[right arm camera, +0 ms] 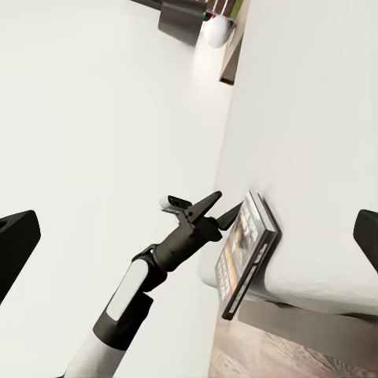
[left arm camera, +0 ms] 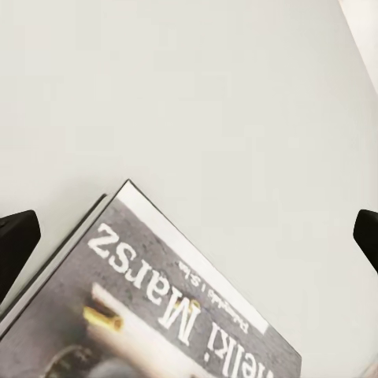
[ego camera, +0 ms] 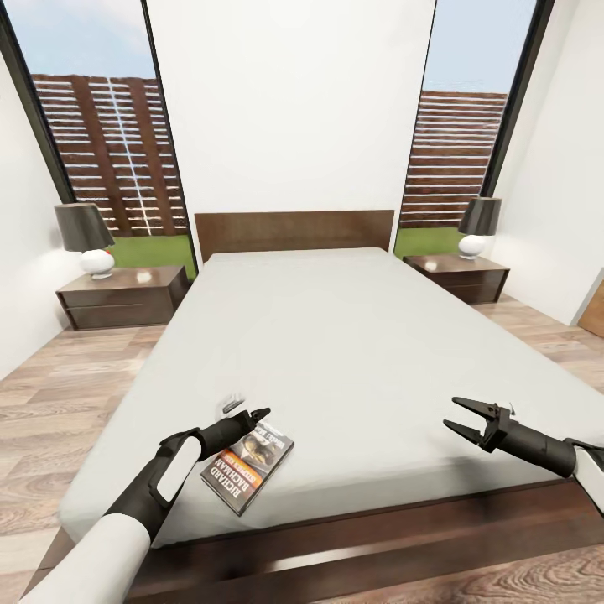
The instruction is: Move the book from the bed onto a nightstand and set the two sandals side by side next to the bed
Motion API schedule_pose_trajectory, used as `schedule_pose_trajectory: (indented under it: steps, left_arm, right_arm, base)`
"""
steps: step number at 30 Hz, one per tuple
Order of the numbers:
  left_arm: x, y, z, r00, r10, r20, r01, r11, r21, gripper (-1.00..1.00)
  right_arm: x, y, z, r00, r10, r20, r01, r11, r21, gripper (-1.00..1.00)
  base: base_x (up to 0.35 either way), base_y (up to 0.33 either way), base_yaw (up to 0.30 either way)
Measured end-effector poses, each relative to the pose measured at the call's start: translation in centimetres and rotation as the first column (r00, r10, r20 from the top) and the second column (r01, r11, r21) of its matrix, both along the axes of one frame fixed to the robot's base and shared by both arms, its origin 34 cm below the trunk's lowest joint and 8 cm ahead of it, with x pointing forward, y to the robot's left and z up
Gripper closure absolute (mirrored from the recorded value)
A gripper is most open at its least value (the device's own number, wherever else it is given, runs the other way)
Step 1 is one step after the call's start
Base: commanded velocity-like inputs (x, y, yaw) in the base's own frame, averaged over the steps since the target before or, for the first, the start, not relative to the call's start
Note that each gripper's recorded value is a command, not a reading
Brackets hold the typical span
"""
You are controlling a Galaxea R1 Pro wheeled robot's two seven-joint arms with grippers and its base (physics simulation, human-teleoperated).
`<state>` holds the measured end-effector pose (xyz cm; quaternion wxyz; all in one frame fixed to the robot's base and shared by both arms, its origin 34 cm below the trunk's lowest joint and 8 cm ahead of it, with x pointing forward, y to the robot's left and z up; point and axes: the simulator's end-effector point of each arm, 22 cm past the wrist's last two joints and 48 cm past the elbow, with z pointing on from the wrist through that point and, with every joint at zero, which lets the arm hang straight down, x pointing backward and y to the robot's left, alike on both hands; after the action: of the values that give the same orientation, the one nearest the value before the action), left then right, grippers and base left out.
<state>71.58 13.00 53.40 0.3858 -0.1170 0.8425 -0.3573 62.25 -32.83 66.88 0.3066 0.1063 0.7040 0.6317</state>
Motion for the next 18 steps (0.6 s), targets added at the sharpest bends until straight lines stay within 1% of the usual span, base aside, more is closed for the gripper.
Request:
schedule_pose_trajectory:
  steps: [14,18]
  left_arm:
    - [0.00,0.00,0.00,1.000,0.000,0.000,0.000,1.000,0.000,-1.00]
    - [0.14,-0.01,0.65,1.000,-0.001,-0.001,0.001,1.000,0.000,-1.00]
  right_arm:
    - [-0.01,0.01,-0.01,1.000,0.000,0.000,0.000,1.000,0.000,-1.00]
    - [0.17,0.03,0.66,1.000,0.000,0.000,0.000,1.000,0.001,-1.00]
  base:
    - [0.000,0.000,0.000]
    - [0.000,0.000,0.000]
